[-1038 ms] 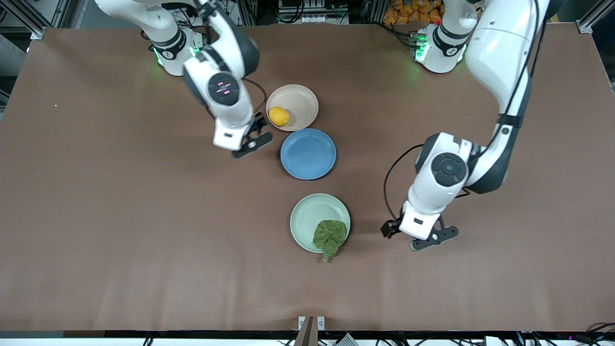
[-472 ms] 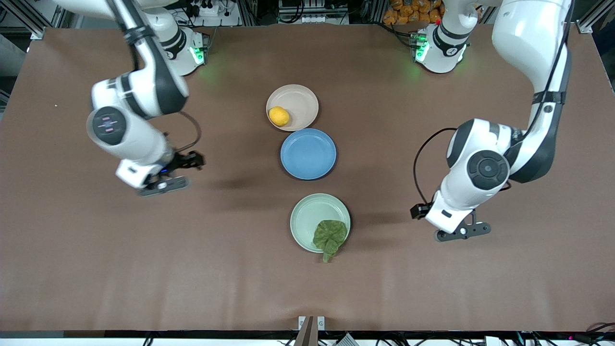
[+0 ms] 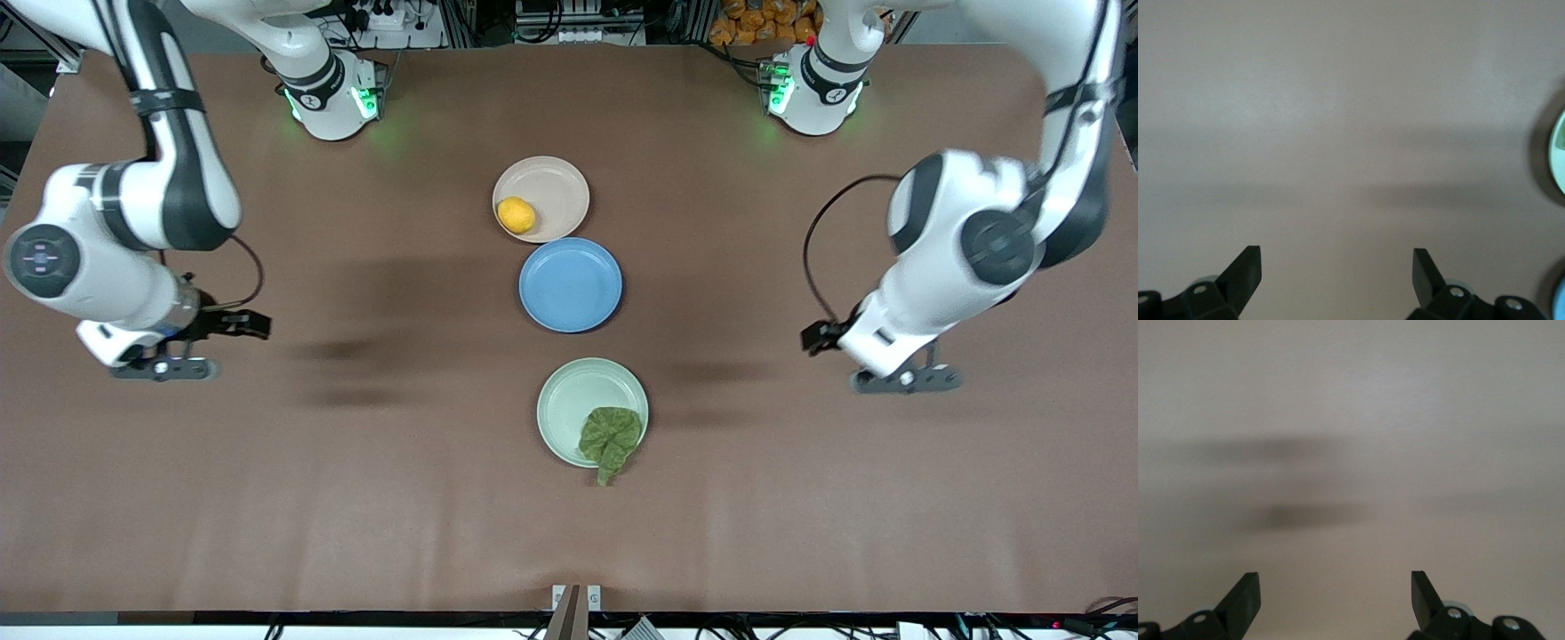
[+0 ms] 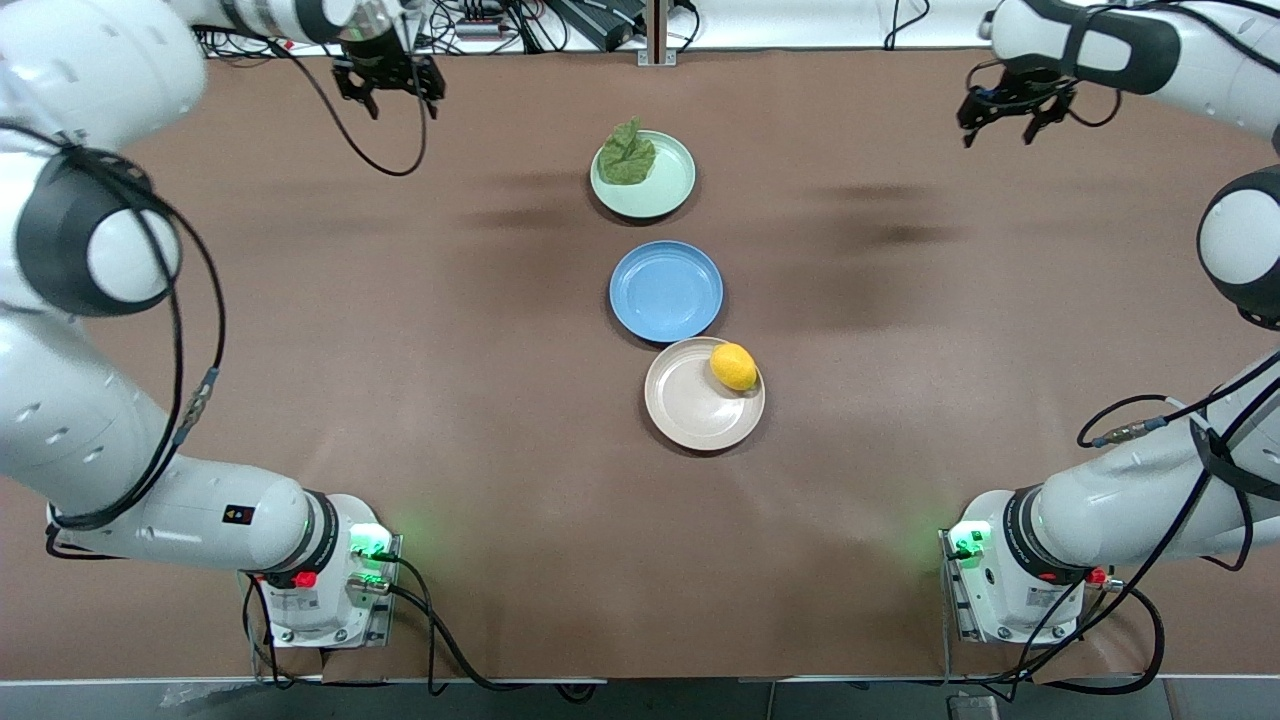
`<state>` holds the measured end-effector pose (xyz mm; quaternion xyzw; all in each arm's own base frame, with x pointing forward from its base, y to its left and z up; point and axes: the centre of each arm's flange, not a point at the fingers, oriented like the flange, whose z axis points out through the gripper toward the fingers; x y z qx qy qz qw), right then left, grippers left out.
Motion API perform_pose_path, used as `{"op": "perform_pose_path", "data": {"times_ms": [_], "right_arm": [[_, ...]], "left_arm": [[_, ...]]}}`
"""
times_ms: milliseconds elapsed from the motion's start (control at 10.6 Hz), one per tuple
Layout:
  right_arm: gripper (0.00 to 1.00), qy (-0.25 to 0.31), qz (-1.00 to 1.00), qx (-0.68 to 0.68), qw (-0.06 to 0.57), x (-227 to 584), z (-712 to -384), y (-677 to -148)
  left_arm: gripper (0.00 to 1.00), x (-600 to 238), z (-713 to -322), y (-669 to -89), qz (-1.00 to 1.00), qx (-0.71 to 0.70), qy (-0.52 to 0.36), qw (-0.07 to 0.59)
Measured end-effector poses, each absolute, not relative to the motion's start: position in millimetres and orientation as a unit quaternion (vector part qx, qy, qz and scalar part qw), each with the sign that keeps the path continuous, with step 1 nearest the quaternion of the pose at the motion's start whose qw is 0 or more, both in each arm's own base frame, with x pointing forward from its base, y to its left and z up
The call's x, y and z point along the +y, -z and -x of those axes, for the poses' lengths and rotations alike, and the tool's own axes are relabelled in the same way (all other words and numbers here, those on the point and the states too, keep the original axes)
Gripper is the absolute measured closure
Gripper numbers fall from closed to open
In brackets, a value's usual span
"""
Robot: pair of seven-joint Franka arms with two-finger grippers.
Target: Place lemon and lettuce in plates
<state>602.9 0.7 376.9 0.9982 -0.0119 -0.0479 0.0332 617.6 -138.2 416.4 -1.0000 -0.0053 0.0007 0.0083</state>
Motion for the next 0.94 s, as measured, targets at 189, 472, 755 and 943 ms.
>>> {"op": "perform_pose_path", "data": {"times_ms": [189,472,755,943], "right_arm": [[0.00,0.019,-0.999,-0.036,0.035,-28.1,-614.6,-404.3],[0.00,-0.016,-0.998,-0.051,0.036,-43.6,-624.9,-476.0],[0.00,-0.015,-0.998,-0.054,0.032,-41.3,-611.7,-554.1],[0.00,-0.034,-0.997,-0.056,0.029,-42.3,-597.4,-597.9]], "left_arm": [[0.00,-111.1,-599.3,-466.1,0.999,-0.021,0.022,-0.010],[0.00,-95.9,-575.7,-538.0,0.997,-0.031,0.074,-0.016],[0.00,-86.8,-554.4,-572.0,0.998,-0.018,0.057,-0.010],[0.00,-71.2,-547.3,-594.8,0.999,0.010,0.032,-0.004]]}}
